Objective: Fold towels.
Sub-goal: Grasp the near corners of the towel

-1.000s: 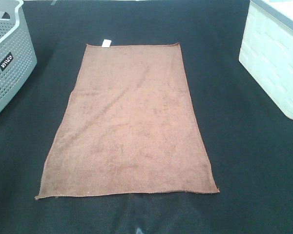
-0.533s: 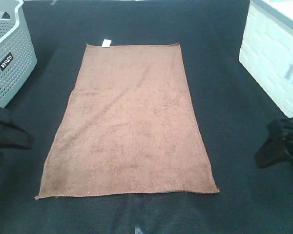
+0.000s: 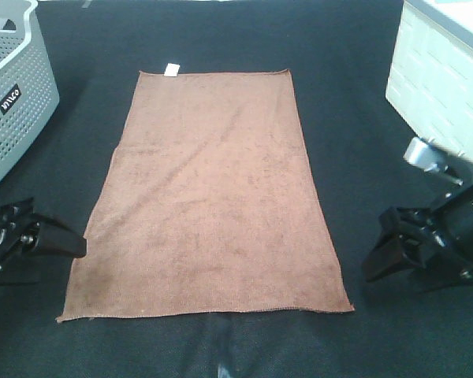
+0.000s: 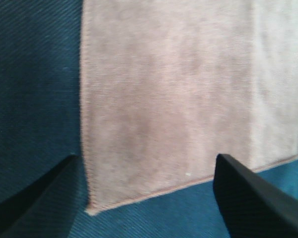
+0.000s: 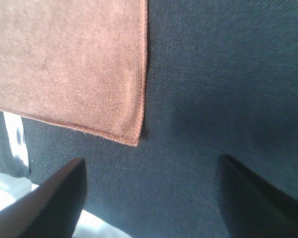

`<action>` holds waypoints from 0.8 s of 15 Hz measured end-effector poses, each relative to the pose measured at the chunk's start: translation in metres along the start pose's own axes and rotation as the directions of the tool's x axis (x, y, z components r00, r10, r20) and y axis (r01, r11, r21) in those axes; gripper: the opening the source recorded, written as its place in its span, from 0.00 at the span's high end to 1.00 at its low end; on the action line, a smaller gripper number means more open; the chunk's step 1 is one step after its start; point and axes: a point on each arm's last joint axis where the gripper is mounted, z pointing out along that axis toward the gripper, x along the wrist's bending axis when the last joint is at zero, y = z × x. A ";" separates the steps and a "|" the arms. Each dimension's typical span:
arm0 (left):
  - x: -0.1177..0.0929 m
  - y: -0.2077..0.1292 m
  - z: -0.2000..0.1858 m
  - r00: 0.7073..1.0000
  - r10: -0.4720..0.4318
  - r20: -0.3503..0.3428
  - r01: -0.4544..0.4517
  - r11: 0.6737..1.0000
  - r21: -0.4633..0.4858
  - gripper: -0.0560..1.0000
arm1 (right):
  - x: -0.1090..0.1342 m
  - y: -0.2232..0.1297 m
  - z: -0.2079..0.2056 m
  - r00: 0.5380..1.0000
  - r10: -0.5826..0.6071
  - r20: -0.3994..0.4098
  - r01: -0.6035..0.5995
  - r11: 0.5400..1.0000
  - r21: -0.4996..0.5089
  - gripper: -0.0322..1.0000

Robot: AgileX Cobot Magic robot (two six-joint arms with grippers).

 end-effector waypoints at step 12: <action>0.018 -0.004 0.029 0.996 -0.078 -0.032 0.080 0.994 0.080 0.24 | -0.014 0.016 0.050 0.986 0.058 -0.159 -0.057 0.998 0.013 0.34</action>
